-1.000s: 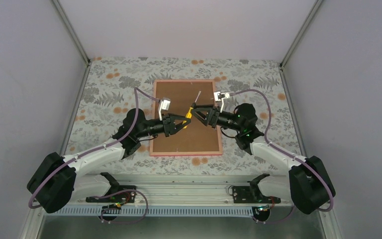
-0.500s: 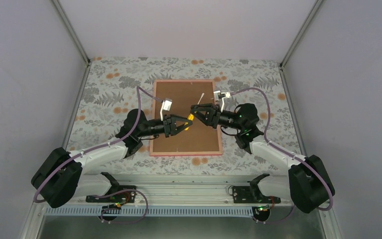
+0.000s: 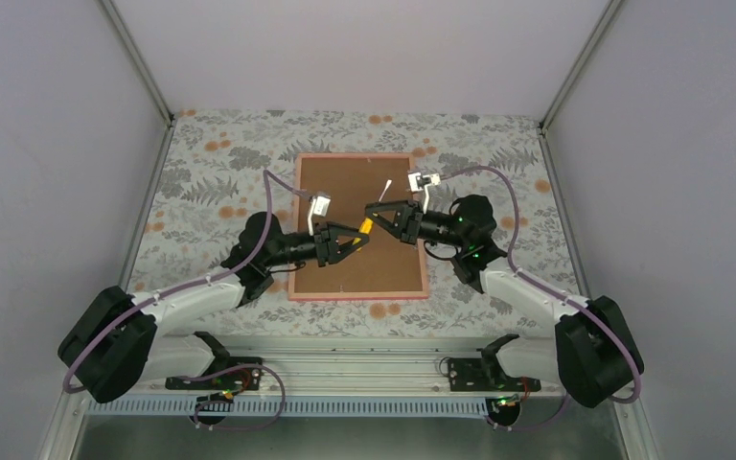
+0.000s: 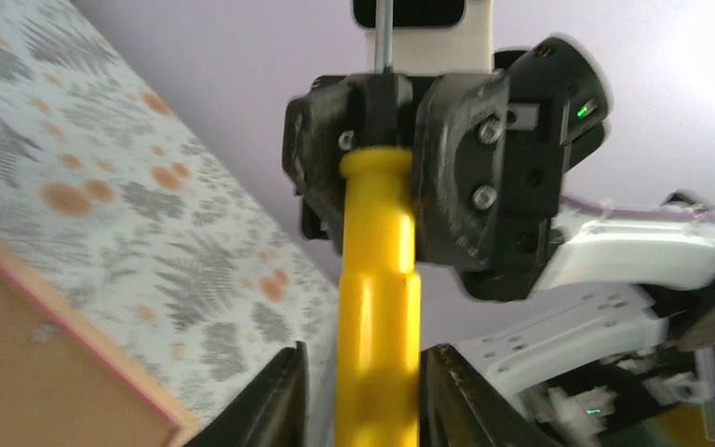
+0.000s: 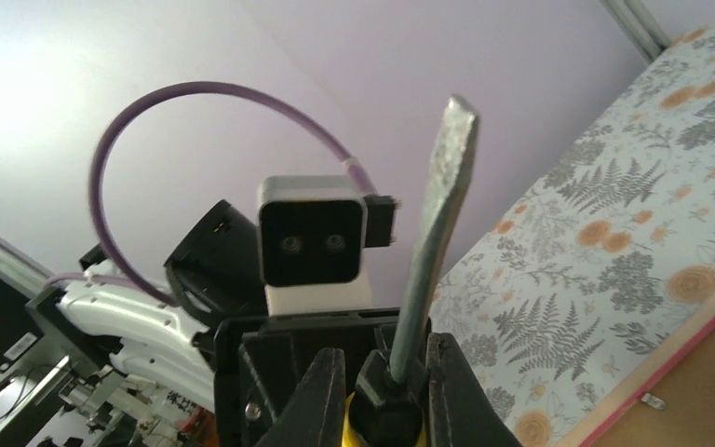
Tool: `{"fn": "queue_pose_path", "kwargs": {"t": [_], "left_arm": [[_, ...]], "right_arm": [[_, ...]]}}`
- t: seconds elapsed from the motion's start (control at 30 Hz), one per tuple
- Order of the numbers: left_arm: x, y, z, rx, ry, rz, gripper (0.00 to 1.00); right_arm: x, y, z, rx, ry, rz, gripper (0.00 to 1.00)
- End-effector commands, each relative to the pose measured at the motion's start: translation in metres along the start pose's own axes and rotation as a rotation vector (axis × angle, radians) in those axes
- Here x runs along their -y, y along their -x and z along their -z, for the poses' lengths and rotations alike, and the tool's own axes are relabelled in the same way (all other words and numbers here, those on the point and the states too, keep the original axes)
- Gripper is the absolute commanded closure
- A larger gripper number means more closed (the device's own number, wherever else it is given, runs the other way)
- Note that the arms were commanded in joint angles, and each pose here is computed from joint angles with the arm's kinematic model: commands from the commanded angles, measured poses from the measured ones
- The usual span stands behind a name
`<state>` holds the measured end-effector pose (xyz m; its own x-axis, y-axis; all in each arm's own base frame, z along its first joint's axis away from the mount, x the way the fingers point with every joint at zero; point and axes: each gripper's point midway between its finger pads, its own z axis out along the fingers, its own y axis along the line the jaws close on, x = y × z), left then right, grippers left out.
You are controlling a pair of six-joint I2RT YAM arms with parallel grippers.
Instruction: Take the photo out of the frame
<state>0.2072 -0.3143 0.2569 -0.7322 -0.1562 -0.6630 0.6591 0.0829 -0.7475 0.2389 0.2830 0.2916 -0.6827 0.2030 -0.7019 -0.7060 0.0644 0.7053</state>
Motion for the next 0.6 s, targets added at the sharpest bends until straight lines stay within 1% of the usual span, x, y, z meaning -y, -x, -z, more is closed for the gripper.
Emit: {"fn": "queue_pose_path", "kwargs": {"t": [0.0,0.03,0.1,0.2,0.43,0.57], "left_arm": [[-0.014,0.005,0.002,0.029,0.126,-0.056,0.6],[-0.016,0.006,0.001,0.031,0.159,-0.073,0.54],[-0.023,0.009,0.0,0.037,0.237,-0.12,0.47],[-0.031,0.011,-0.003,0.031,0.349,-0.179,0.41],[-0.041,0.016,-0.002,0.05,0.555,-0.32,0.35],[-0.046,0.013,-0.005,0.03,0.619,-0.392,0.33]], "right_arm": [[0.011,0.015,0.0,0.034,-0.104,-0.007,0.96],[0.016,0.015,0.001,0.036,-0.138,-0.027,0.96],[0.03,0.012,0.004,0.027,-0.212,-0.087,0.96],[0.042,0.007,0.006,0.021,-0.28,-0.168,0.96],[0.073,-0.012,0.014,0.0,-0.434,-0.382,0.96],[0.08,-0.019,0.016,0.0,-0.46,-0.47,0.96]]}}
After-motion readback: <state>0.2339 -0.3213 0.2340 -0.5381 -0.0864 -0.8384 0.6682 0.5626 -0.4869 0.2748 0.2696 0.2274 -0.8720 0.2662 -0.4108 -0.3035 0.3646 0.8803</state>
